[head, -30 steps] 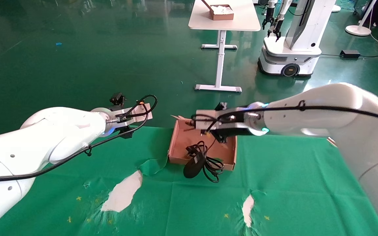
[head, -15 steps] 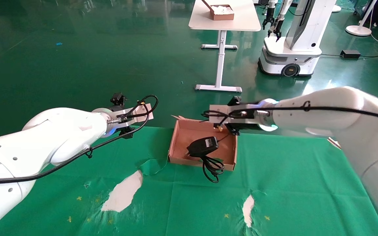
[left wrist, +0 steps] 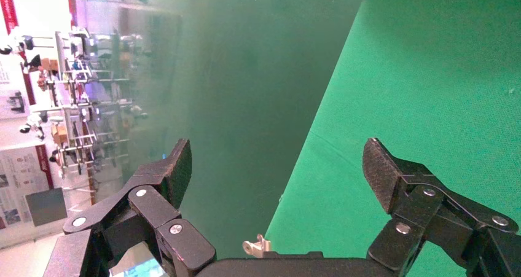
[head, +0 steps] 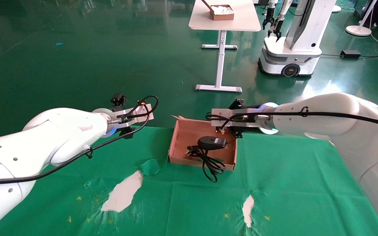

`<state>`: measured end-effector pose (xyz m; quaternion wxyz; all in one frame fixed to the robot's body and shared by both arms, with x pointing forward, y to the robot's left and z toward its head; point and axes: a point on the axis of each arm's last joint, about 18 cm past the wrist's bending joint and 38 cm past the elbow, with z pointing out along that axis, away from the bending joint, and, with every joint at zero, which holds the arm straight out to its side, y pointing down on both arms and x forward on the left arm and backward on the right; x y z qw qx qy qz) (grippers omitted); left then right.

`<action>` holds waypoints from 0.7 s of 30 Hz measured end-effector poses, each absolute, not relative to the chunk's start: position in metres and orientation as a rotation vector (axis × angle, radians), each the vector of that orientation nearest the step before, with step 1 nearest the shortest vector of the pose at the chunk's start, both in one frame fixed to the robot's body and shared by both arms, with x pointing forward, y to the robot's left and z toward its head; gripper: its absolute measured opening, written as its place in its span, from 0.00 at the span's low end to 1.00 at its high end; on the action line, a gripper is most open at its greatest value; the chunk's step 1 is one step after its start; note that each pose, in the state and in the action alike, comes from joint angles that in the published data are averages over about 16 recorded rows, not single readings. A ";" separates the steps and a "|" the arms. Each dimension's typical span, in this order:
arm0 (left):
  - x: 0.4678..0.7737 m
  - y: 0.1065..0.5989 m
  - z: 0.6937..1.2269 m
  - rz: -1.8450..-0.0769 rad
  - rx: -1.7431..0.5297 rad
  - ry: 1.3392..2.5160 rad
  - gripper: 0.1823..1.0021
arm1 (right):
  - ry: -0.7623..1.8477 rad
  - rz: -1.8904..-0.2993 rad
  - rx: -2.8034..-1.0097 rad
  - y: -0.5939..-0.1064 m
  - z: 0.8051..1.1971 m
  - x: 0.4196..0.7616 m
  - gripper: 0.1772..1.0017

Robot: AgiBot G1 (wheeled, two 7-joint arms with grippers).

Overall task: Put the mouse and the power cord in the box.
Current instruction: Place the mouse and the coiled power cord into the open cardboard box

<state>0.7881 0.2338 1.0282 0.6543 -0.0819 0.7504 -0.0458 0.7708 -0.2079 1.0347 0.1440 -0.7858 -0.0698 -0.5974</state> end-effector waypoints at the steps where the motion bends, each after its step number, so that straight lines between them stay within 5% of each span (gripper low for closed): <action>1: 0.788 0.234 1.028 -0.104 -0.186 1.702 1.00 | -0.202 -1.721 -2.265 -0.208 1.035 0.771 0.11; 21: 0.786 0.236 1.028 -0.110 -0.183 1.704 1.00 | -0.090 -1.492 -2.146 -0.220 1.011 0.752 0.55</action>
